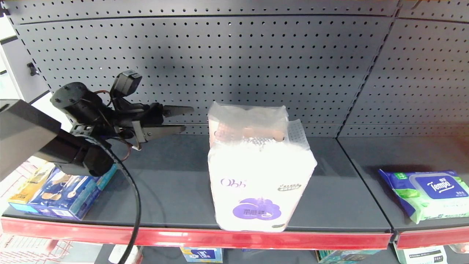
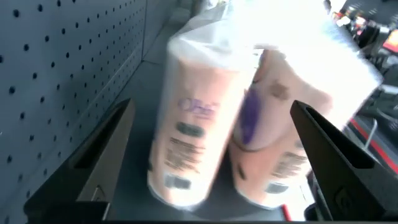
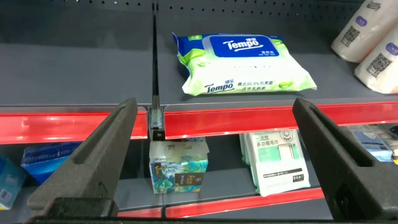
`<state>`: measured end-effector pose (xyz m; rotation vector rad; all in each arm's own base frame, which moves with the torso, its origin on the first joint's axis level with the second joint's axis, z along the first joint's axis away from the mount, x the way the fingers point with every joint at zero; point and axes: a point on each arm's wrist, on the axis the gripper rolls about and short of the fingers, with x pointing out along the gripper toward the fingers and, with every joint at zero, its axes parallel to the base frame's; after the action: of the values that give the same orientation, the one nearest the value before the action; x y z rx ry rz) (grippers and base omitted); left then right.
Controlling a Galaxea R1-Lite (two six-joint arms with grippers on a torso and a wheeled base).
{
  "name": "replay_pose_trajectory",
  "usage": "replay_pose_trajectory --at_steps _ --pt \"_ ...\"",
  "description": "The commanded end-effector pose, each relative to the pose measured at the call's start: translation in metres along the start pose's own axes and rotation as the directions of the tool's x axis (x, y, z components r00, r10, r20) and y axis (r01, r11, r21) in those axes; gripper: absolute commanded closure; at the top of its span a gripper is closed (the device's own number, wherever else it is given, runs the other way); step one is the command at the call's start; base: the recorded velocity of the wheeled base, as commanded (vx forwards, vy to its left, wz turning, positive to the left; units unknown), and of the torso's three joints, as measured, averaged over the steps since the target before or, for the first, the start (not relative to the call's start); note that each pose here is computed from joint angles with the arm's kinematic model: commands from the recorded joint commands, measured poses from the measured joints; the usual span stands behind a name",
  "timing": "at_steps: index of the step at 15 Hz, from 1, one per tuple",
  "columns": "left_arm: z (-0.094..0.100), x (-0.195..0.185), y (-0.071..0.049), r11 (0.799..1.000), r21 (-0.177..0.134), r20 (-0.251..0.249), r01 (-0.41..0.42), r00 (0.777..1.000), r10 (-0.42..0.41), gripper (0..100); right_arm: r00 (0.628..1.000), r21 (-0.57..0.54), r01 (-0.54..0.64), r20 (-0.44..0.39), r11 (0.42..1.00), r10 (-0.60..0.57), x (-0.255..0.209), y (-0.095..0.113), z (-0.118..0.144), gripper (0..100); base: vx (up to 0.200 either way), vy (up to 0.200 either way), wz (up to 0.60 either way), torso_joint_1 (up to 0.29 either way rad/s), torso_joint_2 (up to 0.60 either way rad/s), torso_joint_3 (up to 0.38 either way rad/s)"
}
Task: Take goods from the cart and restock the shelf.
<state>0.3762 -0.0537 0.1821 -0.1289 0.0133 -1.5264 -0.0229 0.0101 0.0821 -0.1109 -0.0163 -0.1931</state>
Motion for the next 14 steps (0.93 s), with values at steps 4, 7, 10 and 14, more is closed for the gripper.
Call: replay_pose_trajectory --at_steps 4,7,10,14 --pt "0.036 -0.051 -0.083 0.986 0.020 0.033 -0.167 0.986 0.166 0 1.000 0.002 0.000 -0.002 1.000 0.000 0.000 0.000 0.000 0 0.000 0.000 0.00 0.000 0.00 0.000" --pt "0.027 -0.068 -0.124 0.963 -0.069 0.049 -0.260 0.963 0.263 0 1.000 0.002 0.000 -0.002 1.000 0.000 0.000 0.000 0.000 0 0.000 0.000 0.00 0.000 0.00 0.000" --pt "0.012 -0.080 -0.171 0.905 -0.256 0.063 -0.340 0.928 0.366 0 1.000 0.002 0.000 -0.002 1.000 0.000 0.000 0.000 0.000 0 0.000 0.000 0.00 0.000 0.00 0.000" --pt "0.002 -0.092 -0.186 0.862 -0.293 0.072 -0.414 0.890 0.451 0 1.000 0.003 0.000 -0.002 1.000 0.000 0.000 0.000 0.000 0 0.000 0.000 0.00 0.000 0.00 0.000"
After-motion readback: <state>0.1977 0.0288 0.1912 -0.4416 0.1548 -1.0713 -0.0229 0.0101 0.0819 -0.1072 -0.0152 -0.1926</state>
